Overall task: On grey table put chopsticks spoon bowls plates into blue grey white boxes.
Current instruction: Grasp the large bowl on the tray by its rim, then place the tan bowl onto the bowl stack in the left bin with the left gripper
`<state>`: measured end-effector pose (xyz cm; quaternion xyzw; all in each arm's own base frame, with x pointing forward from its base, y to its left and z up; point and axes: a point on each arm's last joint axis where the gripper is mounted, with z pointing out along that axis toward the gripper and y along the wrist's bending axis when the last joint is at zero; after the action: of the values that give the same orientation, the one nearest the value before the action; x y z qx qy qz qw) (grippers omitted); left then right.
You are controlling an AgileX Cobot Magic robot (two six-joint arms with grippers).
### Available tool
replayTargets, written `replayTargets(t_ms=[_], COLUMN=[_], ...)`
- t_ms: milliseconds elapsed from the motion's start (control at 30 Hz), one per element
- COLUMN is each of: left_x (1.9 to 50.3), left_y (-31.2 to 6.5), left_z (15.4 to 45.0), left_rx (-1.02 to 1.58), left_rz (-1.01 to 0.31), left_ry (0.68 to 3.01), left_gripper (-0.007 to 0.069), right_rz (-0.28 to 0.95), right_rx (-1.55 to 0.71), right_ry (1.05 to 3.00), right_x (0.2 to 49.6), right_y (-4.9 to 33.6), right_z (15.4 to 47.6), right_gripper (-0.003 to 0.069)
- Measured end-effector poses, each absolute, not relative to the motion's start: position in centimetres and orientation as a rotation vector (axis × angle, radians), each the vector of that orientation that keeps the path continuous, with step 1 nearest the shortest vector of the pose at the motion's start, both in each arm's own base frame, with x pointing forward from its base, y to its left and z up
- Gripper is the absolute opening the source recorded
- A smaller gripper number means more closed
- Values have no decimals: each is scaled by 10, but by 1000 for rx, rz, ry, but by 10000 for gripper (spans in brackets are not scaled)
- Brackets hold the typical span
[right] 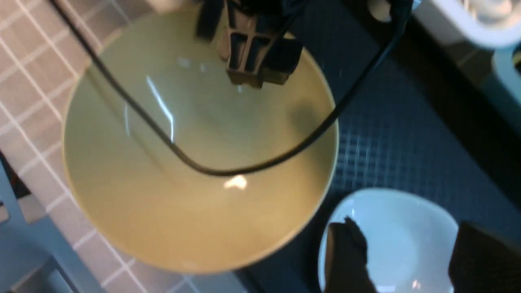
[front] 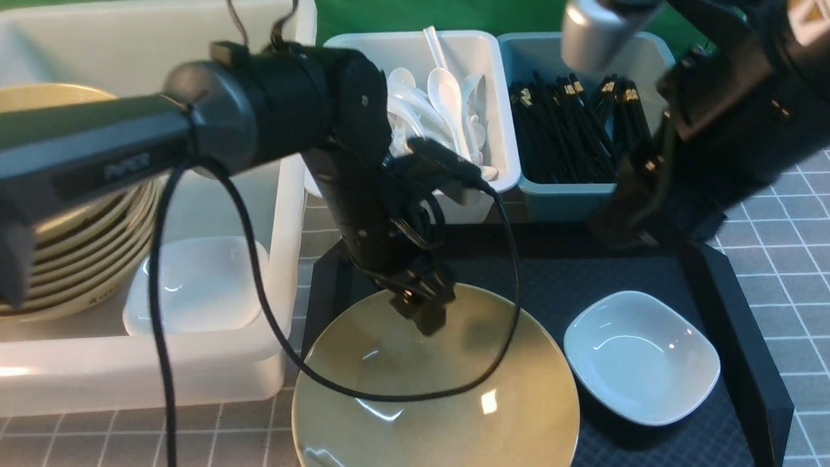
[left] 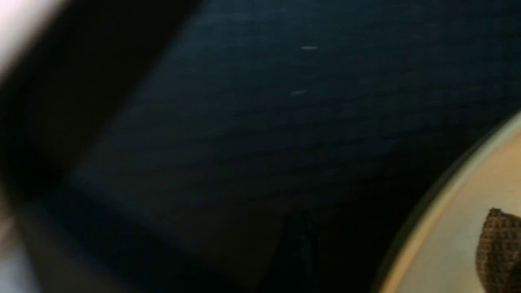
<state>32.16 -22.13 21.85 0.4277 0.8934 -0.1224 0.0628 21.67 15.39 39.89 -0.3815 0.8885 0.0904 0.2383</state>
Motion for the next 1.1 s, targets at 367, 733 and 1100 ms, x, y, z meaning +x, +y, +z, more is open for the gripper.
replayTargets(t_ms=[367, 733, 1100], left_x=[313, 298, 241], left_y=[-214, -63, 131], left_z=[260, 424, 449], left_rx=[1211, 460, -488], left_rz=[-462, -418, -175], left_ry=[2698, 2449, 2298], left_gripper=[4, 4, 3], right_rz=[224, 366, 368], right_rx=[-1095, -1165, -1223], right_ry=[2403, 2268, 2178], right_x=[213, 212, 214], right_y=[151, 163, 166], right_z=[399, 404, 407], right_gripper=[232, 33, 33])
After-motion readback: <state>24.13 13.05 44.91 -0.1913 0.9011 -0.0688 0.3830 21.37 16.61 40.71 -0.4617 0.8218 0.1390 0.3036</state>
